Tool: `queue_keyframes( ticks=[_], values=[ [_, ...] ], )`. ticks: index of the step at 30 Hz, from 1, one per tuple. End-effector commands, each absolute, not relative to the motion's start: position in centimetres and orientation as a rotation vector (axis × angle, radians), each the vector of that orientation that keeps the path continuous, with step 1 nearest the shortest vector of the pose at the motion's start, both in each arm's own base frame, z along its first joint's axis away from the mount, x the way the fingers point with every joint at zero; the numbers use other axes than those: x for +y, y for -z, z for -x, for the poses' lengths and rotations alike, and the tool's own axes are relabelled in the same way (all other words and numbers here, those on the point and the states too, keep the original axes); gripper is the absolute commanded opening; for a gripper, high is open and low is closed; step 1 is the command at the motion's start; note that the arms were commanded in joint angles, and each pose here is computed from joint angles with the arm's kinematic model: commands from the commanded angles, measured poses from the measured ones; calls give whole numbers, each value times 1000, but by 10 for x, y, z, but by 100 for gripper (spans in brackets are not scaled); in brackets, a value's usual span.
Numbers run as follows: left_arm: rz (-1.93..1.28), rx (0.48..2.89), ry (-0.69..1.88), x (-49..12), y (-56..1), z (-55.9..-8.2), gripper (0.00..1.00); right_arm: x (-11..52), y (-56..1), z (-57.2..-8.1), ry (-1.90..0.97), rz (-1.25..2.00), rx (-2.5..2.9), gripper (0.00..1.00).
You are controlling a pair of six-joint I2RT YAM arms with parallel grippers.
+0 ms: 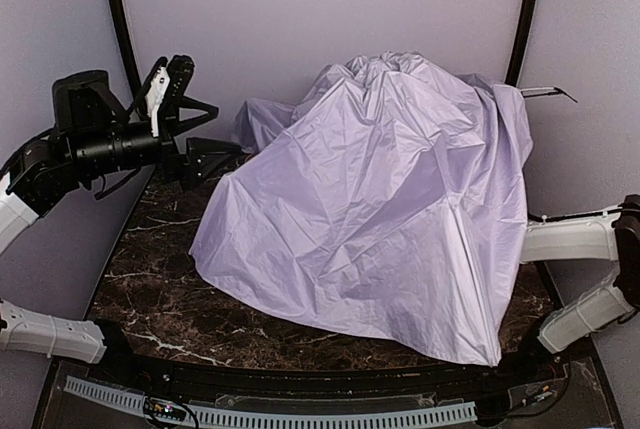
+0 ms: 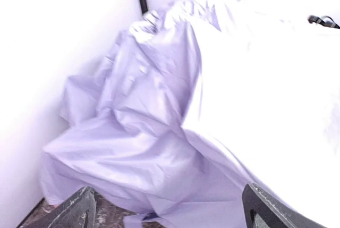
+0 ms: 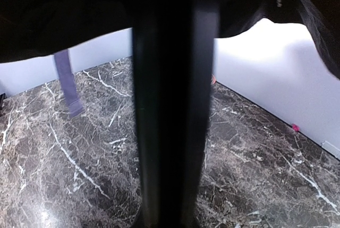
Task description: Put away the umbrella
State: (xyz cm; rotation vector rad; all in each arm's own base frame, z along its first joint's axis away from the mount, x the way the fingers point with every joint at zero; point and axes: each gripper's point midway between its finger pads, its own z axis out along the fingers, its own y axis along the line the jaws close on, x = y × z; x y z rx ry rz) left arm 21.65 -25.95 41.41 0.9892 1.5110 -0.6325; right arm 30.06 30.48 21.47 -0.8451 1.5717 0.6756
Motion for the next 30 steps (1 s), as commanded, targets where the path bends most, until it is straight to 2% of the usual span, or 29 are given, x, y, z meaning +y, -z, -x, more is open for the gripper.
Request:
queue_keyframes(
  ticks=[1, 8, 14, 16, 21, 28, 30],
  values=[
    [-823, 1472, 470, -237, -459, -241, 99, 311, -242, -295, -714, 843, 1458, 0],
    [-1033, 1464, 857, -327, -447, -248, 99, 330, -237, -291, -731, 884, 1471, 0],
    [-1110, 1484, 957, -370, -433, -273, 99, 357, -231, -276, -738, 964, 1465, 0],
    [-1123, 1484, 977, -378, -427, -277, 98, 363, -232, -271, -747, 975, 1453, 0],
    [-1128, 1427, 1050, -390, -430, -277, 88, 391, -228, -256, -766, 1064, 1430, 0],
    [-1143, 1350, 1150, -397, -437, -268, 88, 425, -207, -226, -768, 1207, 1394, 0],
    [-1166, 1378, 1204, -401, -425, -264, 84, 428, -208, -224, -756, 1218, 1380, 0]
  ],
)
